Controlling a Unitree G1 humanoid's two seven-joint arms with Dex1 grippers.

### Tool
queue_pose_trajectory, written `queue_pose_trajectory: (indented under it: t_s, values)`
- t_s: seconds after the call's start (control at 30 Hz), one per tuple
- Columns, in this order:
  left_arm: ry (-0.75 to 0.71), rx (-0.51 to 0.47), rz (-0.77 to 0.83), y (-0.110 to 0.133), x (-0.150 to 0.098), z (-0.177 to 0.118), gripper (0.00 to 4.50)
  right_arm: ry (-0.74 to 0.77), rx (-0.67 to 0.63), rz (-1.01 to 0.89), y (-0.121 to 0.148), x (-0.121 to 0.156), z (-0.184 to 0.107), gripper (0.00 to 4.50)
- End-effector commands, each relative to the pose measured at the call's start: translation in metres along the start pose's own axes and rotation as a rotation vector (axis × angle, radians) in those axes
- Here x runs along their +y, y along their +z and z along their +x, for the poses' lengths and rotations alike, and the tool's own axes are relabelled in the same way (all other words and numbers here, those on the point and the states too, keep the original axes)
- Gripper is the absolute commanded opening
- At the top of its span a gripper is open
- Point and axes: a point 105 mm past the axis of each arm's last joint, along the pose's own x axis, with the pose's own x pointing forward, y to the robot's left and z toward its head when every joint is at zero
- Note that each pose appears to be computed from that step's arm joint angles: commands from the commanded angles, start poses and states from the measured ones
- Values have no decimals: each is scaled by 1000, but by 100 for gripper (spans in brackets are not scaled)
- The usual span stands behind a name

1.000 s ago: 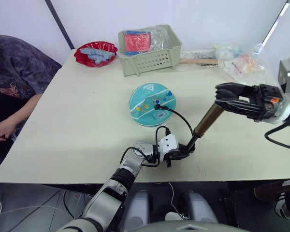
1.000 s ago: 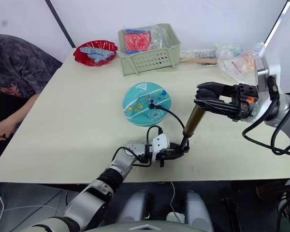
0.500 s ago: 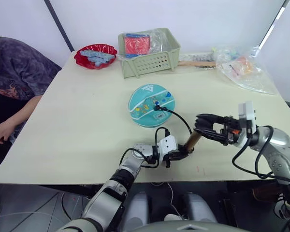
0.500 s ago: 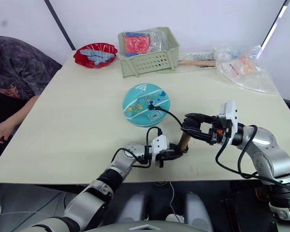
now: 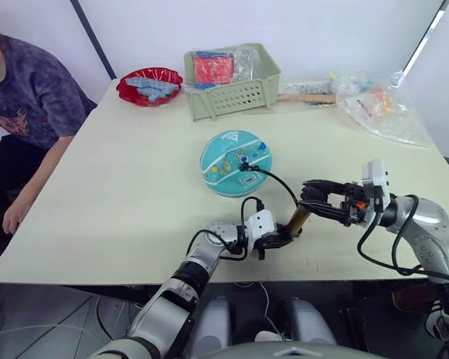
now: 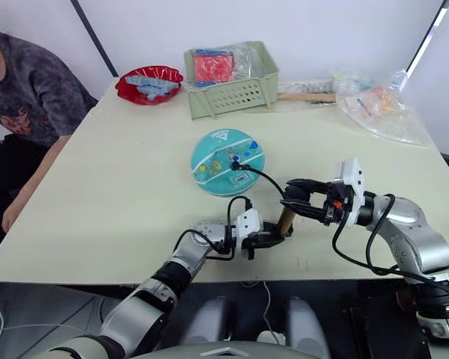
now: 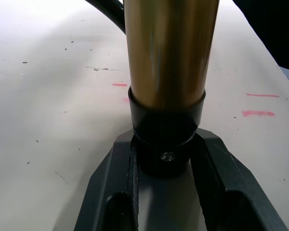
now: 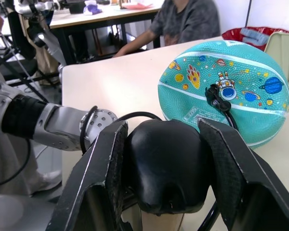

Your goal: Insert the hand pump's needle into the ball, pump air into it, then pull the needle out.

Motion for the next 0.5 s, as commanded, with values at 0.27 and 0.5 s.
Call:
queue_pose_trajectory:
  t_s: [0.27, 0.5]
  values:
    - [-78, 110, -112, -36, -25, -1, 107, 7, -103, -164, 101, -1, -19, 181]
    - [-112, 119, -133, -36, -28, 2, 107, 26, -111, -180, 127, 3, -23, 181]
